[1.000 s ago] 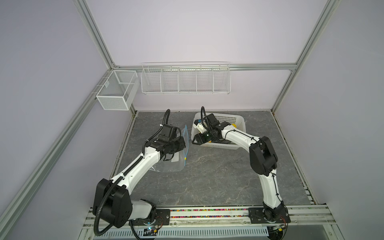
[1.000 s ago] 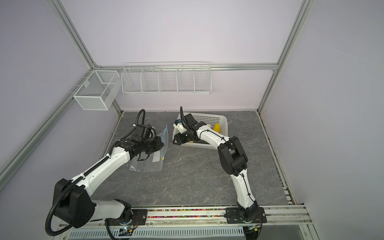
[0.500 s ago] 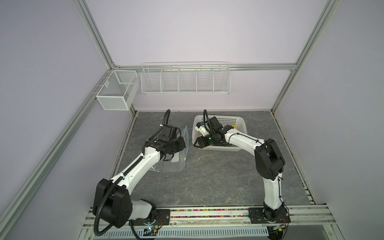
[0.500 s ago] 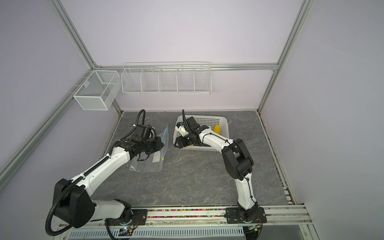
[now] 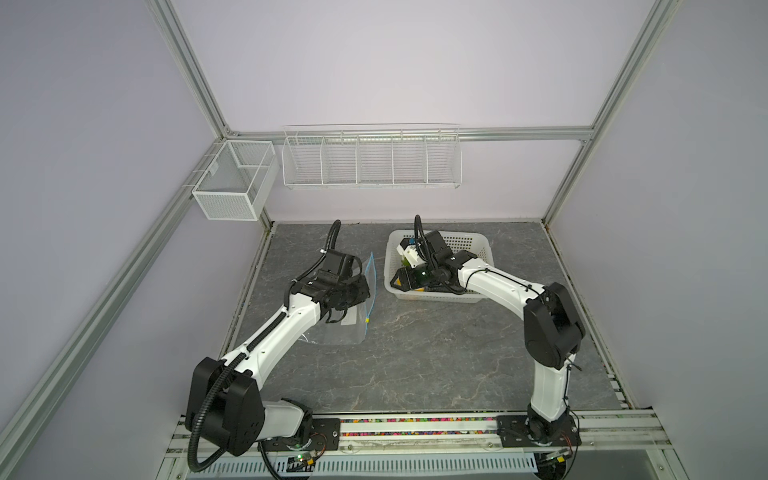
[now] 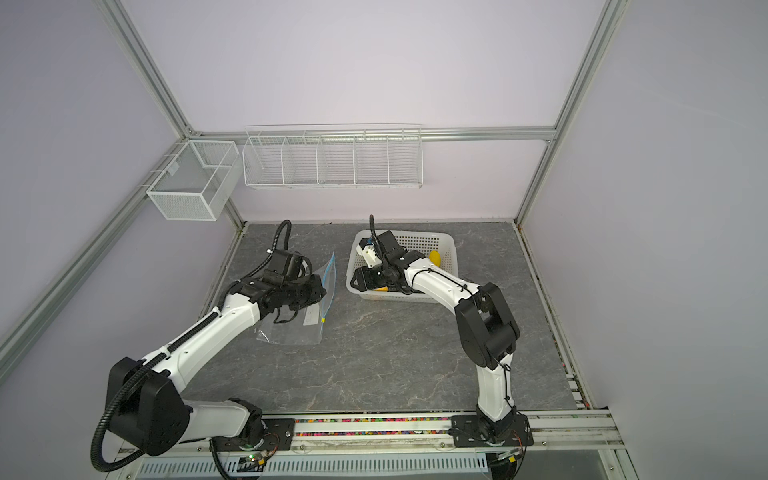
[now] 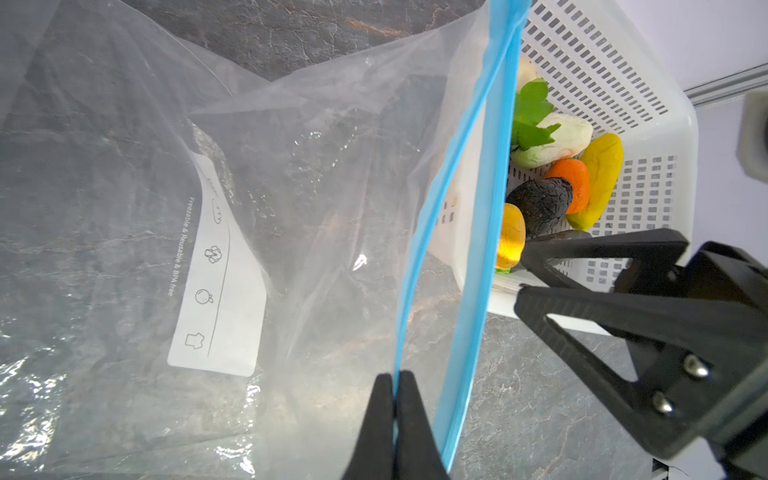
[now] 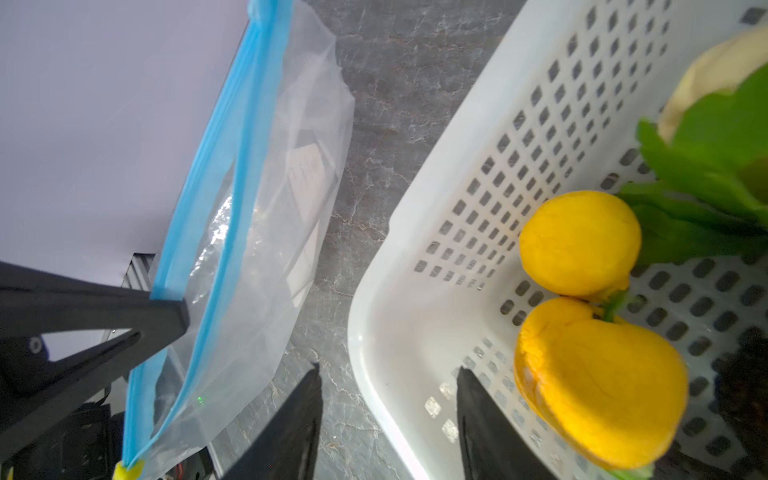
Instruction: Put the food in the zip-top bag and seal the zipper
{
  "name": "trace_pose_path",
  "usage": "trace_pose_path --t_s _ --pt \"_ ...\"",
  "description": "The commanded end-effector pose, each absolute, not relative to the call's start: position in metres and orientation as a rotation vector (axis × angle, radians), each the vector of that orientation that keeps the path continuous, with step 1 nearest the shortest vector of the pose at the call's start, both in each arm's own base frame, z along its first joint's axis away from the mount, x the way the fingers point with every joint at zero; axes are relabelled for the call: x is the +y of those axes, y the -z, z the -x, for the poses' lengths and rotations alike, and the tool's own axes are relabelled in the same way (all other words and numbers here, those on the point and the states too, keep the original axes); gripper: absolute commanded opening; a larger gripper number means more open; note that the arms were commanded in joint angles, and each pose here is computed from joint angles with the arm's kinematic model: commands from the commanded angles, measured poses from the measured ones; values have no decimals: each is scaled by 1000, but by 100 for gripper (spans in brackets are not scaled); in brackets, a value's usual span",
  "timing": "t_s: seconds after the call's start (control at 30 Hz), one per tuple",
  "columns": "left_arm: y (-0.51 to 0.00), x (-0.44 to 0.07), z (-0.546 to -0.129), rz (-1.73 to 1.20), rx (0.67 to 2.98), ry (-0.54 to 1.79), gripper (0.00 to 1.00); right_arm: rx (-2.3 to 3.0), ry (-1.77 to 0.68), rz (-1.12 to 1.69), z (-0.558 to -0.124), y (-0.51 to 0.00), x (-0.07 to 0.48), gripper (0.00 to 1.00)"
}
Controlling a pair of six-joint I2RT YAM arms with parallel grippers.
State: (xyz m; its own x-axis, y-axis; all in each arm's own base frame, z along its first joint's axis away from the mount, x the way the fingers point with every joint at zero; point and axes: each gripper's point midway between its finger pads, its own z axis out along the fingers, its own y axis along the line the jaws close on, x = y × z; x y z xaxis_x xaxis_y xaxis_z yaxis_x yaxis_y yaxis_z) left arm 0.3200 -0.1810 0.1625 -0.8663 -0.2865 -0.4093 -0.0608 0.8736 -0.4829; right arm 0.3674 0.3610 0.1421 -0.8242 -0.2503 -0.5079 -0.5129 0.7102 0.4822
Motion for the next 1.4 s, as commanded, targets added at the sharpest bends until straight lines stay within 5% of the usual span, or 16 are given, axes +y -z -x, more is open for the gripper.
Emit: trace_pose_path --t_s 0.0,0.67,1.37 --pt "-173 -179 -320 266 2545 635 0 2503 -704 466 -375 -164 336 55" --pt "-171 -195 -326 240 2553 730 0 2634 -301 321 -402 -143 287 56" --pt "-172 -197 -325 273 2537 763 0 2745 -398 397 -398 -108 314 57"
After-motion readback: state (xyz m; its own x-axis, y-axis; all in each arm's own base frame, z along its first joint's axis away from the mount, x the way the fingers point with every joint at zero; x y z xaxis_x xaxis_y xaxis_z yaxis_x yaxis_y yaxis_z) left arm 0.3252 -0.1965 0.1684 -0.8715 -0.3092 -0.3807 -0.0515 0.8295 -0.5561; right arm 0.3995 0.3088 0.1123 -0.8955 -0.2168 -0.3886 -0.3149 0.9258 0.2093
